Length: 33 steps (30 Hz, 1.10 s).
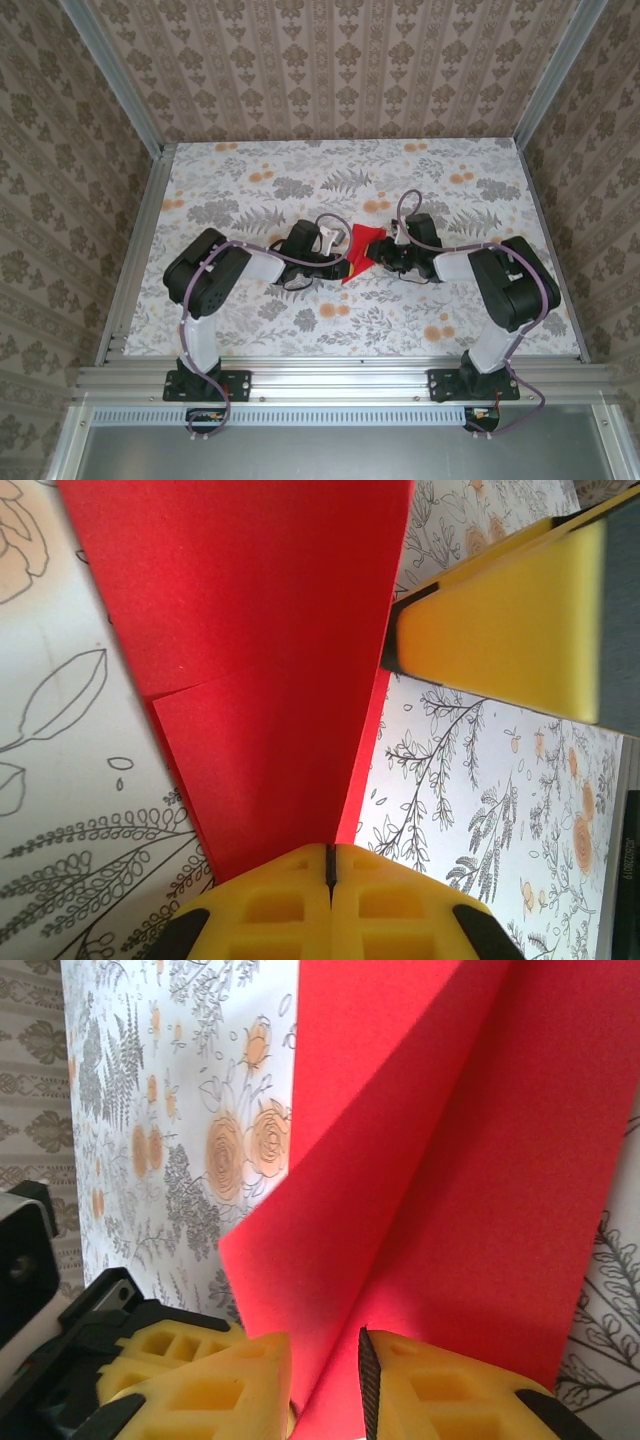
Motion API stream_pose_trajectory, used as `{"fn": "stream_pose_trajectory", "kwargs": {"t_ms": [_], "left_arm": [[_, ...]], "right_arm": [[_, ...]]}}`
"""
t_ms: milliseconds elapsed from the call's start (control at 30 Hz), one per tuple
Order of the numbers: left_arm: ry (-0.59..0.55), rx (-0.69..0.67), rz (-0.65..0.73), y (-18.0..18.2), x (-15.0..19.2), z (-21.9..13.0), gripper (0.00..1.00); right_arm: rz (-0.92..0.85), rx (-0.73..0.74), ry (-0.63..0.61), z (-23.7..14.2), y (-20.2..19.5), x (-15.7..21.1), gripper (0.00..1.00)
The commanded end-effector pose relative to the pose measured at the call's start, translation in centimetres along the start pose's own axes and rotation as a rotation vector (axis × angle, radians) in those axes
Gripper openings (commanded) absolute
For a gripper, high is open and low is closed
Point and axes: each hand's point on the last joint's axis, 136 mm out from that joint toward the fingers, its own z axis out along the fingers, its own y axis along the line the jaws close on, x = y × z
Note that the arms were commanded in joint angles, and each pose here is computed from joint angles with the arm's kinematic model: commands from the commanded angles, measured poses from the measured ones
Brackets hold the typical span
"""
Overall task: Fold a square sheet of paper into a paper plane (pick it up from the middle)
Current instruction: Fourth fold the wing at the center of the table.
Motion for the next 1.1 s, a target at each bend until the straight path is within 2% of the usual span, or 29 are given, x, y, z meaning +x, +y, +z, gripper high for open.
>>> {"fn": "stream_pose_trajectory", "kwargs": {"t_ms": [0,167,467,700,1067], "left_arm": [[0.012,0.006,-0.041,0.7,0.7,0.1,0.00],[0.022,0.037,-0.060,0.5,1.0,0.0,0.00],[0.016,0.050,-0.061,0.3,0.8,-0.1,0.02],[0.012,0.060,-0.061,0.0,0.4,-0.2,0.11],[-0.013,0.065,-0.053,-0.9,-1.1,-0.4,0.30]], "right_arm": [[-0.008,-0.001,-0.007,0.4,-0.4,-0.2,0.27],[0.019,0.030,-0.002,0.7,-1.1,-0.2,0.33],[0.078,0.208,0.039,0.5,-4.1,0.4,0.35],[0.095,0.287,0.067,0.4,-5.1,0.9,0.42],[0.108,0.363,0.096,0.5,-6.2,1.7,0.45]]}}
